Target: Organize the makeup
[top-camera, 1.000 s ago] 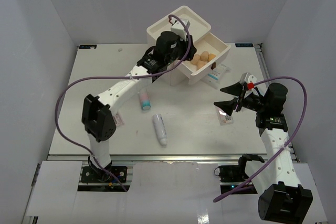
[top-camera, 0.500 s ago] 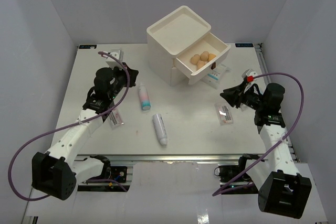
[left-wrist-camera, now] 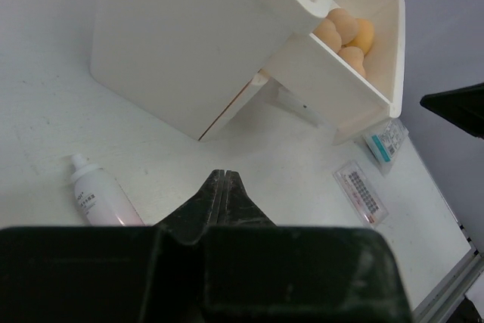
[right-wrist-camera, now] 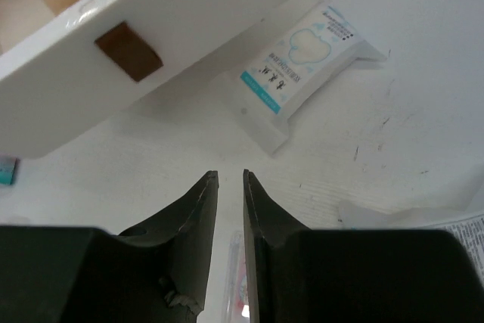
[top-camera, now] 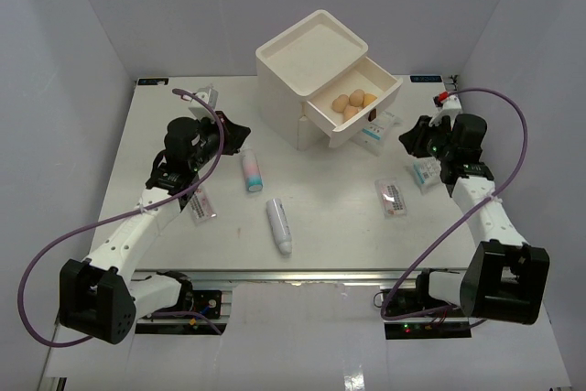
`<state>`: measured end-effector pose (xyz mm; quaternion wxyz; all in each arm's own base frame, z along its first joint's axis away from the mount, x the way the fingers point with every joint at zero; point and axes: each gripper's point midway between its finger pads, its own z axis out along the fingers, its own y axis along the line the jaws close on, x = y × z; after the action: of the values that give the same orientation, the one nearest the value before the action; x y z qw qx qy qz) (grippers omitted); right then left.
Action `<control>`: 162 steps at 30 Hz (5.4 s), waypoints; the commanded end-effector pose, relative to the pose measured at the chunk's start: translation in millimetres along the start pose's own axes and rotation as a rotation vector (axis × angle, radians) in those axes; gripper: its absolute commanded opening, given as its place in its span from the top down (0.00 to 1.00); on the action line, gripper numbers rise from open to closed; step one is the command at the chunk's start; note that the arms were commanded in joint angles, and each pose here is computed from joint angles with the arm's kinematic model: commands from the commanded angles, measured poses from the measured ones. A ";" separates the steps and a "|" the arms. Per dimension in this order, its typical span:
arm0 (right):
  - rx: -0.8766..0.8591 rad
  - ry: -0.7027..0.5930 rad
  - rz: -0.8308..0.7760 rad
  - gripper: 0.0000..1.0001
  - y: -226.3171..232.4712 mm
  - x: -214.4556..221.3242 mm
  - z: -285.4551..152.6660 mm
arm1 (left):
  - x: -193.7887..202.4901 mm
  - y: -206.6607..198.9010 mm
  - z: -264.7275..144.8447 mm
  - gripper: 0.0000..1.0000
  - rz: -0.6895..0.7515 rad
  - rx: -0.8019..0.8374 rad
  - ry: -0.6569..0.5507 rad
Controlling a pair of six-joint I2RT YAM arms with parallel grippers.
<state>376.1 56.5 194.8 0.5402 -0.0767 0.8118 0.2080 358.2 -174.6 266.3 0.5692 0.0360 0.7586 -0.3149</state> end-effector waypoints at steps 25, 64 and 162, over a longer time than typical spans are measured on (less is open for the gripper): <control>0.214 0.187 0.483 0.73 14.9 34.0 106.7 | -15.5 -2.6 -6.0 0.96 0.019 0.005 -0.045; -0.061 0.050 0.386 0.66 81.2 -55.5 177.0 | -9.8 4.6 -3.3 0.89 0.028 -0.015 -0.032; -0.410 0.006 -0.282 0.36 89.1 -26.4 236.5 | 14.0 8.0 7.7 0.55 0.058 0.024 0.047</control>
<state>536.4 229.9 139.1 0.4896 -0.3015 0.7585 0.3067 363.6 -177.6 245.4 0.5521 0.0638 0.7730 -0.3059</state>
